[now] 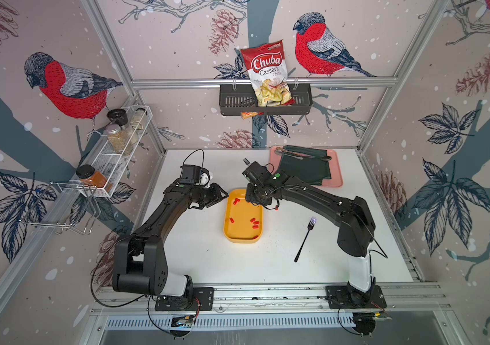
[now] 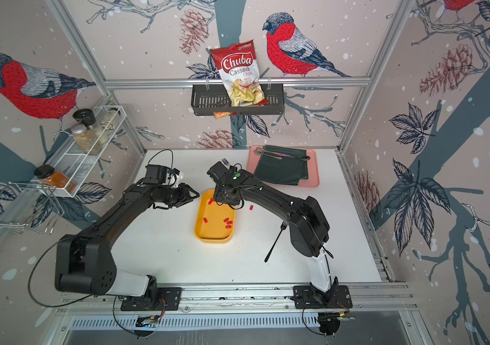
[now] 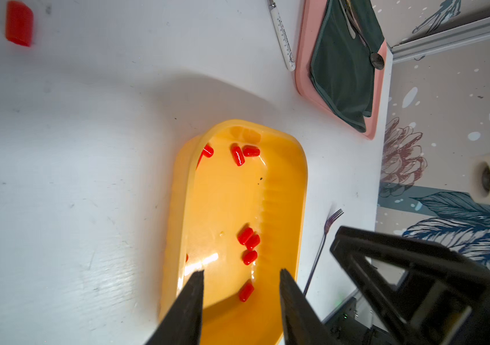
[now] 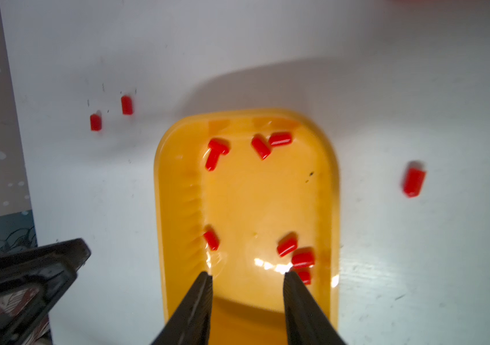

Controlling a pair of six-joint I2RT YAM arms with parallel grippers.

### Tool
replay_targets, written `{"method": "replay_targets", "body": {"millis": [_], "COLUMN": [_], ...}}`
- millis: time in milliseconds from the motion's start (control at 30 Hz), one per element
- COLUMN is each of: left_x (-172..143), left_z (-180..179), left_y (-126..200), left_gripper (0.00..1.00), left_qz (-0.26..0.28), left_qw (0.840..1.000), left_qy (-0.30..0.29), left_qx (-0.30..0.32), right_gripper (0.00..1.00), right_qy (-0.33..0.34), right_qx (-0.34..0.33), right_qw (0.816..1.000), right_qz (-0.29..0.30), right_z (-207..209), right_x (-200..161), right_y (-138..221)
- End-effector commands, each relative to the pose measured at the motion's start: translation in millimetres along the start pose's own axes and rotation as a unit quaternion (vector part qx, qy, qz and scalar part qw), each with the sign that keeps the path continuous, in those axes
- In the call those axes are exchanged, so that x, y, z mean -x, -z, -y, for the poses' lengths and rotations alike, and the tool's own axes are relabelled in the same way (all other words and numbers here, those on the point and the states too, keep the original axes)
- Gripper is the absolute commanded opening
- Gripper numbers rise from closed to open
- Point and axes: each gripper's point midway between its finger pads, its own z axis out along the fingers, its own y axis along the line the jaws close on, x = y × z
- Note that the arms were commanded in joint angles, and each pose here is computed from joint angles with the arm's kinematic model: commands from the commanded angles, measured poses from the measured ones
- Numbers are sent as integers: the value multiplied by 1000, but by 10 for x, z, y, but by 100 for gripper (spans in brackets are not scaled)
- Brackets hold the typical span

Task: Take the screw protection sleeves out of the storage box
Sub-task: Place the screw protection sleeve at the center of the board, then pick up the screw protection sleeve from the storage box.

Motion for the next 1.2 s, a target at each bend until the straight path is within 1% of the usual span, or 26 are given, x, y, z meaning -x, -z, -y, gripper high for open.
{"method": "replay_targets", "body": {"millis": [0, 67, 167, 267, 433, 733, 1167], "left_x": [-199, -291, -339, -366, -459, -615, -663], "left_z": [-270, -358, -409, -423, -382, -352, -354], "left_y": [0, -3, 35, 34, -20, -119, -167], "left_gripper": [43, 42, 42, 42, 42, 41, 41], "left_qz": [-6, -9, 2, 11, 6, -10, -19], "left_qw": [997, 995, 994, 994, 996, 998, 998], "left_qy": [-26, -34, -40, -40, -45, -38, -41], "left_qx": [69, 90, 100, 96, 78, 55, 51], "right_gripper": [43, 42, 40, 39, 38, 36, 35], "right_qy": [-59, -74, -95, -105, -119, -128, -121], "right_qx": [-40, -38, -39, -50, -62, -86, -111], "right_qw": [995, 993, 991, 990, 986, 984, 983], "right_qz": [-65, -80, -82, -81, -95, -87, -85], "right_z": [98, 104, 135, 193, 284, 446, 521], "right_x": [-397, -508, -558, -543, -576, -481, -389], "right_y": [-101, -221, -299, -364, -542, -711, -879]}}
